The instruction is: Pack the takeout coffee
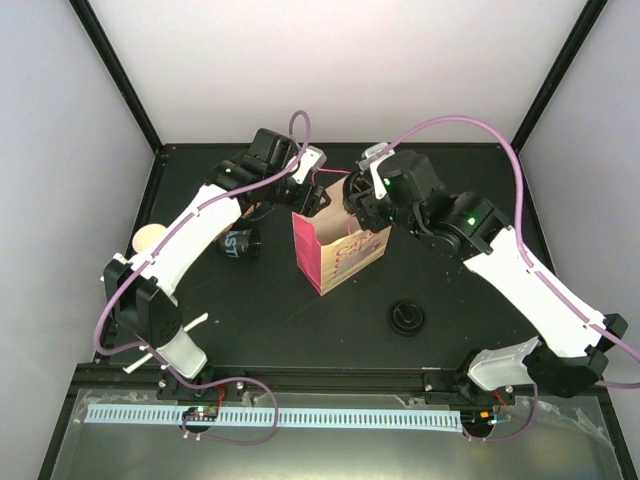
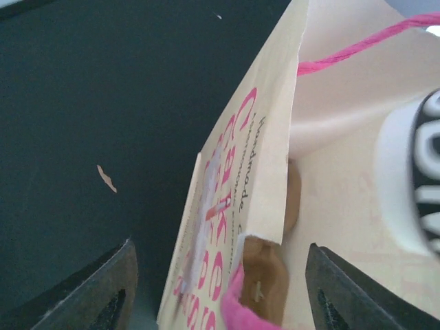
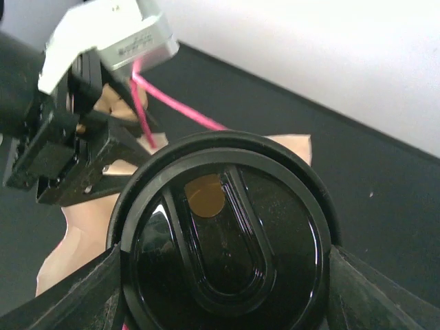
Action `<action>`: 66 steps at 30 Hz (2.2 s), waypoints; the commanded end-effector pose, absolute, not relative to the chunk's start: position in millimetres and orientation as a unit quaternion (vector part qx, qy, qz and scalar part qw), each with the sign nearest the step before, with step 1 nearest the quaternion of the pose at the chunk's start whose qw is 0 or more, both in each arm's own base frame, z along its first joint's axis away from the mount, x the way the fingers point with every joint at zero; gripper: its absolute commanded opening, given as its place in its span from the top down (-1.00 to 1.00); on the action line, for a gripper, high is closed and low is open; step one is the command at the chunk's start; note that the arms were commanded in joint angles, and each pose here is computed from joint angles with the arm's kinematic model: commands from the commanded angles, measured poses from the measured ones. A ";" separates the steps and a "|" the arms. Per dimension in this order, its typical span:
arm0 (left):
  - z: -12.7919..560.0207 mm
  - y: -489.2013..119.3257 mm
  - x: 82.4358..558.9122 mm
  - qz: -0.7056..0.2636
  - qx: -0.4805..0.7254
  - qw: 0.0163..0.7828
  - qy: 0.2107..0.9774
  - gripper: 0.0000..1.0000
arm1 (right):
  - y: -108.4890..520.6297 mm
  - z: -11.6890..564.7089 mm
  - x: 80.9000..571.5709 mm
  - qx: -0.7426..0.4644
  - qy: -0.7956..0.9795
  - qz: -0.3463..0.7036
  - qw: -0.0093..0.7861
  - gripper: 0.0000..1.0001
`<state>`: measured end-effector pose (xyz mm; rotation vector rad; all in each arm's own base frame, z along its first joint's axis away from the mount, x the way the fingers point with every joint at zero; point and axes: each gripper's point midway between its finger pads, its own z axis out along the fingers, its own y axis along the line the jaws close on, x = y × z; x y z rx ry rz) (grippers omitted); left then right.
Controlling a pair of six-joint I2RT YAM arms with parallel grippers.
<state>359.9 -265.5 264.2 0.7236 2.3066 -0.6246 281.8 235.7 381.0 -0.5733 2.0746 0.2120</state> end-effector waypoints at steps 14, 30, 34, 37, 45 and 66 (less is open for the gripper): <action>290.9 -255.9 363.2 -0.150 0.322 0.371 0.858 0.68 | 239.7 352.6 259.3 -0.283 0.836 0.125 0.453 -0.21; 316.2 -291.5 301.6 -0.150 0.513 0.468 0.704 0.97 | 245.4 336.4 221.2 -0.430 0.768 0.147 0.451 -0.15; 313.3 -289.8 290.6 -0.149 0.525 0.474 0.691 0.97 | 249.7 323.7 206.0 -0.509 0.720 0.143 0.449 -0.15; 307.2 -289.5 279.2 -0.151 0.541 0.470 0.681 0.97 | 248.6 311.5 197.6 -0.553 0.684 0.128 0.458 -0.11; 306.3 -288.6 254.0 -0.157 0.555 0.476 0.664 0.97 | 246.9 275.1 153.2 -0.674 0.571 0.112 0.455 0.01; 300.1 -309.4 183.0 -0.149 0.571 0.482 0.648 0.97 | 263.6 197.0 139.2 -0.759 0.496 -0.046 0.420 0.06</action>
